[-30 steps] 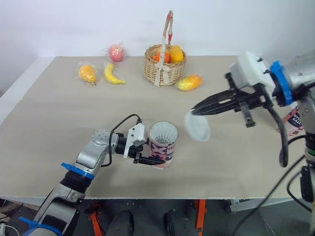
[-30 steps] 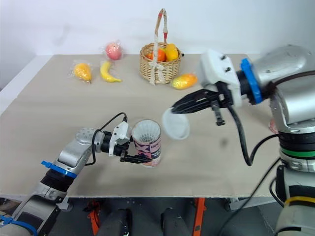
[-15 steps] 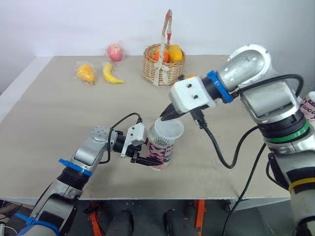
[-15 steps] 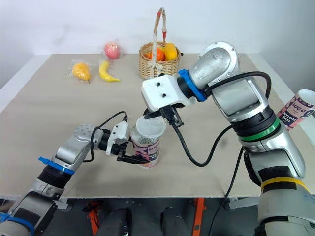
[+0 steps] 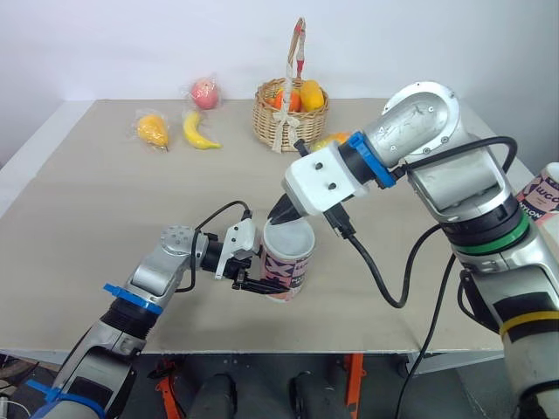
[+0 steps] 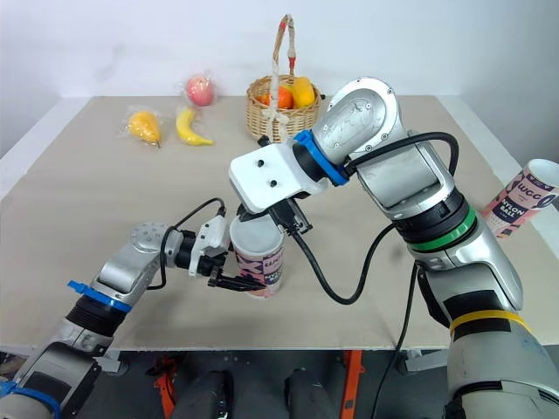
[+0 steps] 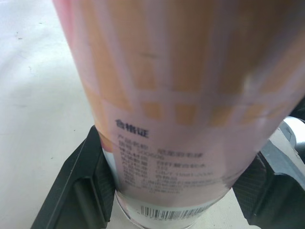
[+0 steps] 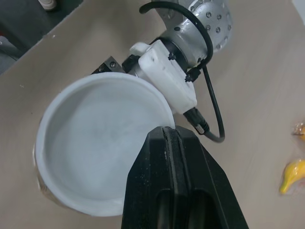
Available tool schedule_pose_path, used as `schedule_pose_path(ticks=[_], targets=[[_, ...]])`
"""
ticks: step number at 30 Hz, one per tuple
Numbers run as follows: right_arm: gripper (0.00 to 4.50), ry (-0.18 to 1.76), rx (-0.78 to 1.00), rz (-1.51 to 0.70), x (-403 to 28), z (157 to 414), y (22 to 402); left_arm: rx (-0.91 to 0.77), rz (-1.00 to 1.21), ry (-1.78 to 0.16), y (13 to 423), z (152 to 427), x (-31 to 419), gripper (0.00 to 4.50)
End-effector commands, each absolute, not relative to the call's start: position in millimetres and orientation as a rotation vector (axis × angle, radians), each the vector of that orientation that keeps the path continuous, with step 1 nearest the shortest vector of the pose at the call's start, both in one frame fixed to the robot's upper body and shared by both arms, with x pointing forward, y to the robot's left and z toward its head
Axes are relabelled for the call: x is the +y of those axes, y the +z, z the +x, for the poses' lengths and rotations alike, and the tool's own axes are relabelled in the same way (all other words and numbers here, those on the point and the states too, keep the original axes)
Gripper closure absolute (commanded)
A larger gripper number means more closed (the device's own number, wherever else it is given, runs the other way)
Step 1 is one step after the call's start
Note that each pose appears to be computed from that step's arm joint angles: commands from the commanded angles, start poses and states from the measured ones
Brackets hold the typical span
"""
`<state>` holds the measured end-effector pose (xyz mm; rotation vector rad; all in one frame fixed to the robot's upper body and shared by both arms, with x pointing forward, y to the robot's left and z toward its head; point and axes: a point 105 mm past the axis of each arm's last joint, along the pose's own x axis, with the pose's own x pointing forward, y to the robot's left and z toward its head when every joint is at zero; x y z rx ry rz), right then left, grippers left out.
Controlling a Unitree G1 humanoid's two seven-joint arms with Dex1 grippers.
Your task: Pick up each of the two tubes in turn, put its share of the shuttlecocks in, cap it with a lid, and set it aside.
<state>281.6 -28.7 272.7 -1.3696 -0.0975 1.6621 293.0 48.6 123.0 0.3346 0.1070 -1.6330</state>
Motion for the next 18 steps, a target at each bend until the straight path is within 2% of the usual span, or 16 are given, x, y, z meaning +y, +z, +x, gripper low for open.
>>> schedule_pose_path(ticks=[1, 4, 7, 13, 18], targets=[[4.41, 1.674, -0.147, -1.444, -28.8, 275.3, 279.6, 0.181, 0.33, -1.617, 109.0, 291.6, 53.3, 1.57], [4.41, 1.59, -0.119, -1.547, -35.5, 291.3, 267.5, 0.183, 0.328, -1.613, 109.3, 291.1, 54.6, 1.57], [4.41, 1.575, -0.109, -1.589, -38.9, 296.5, 263.4, 0.185, 0.328, -1.609, 109.0, 290.7, 55.5, 1.57], [4.41, 1.617, -0.107, -1.644, -41.6, 295.3, 259.4, 0.188, 0.327, -1.598, 109.1, 291.3, 56.7, 1.57], [4.41, 1.698, -0.128, -1.581, -40.1, 285.3, 258.1, 0.186, 0.323, -1.589, 109.4, 292.0, 57.1, 1.57]])
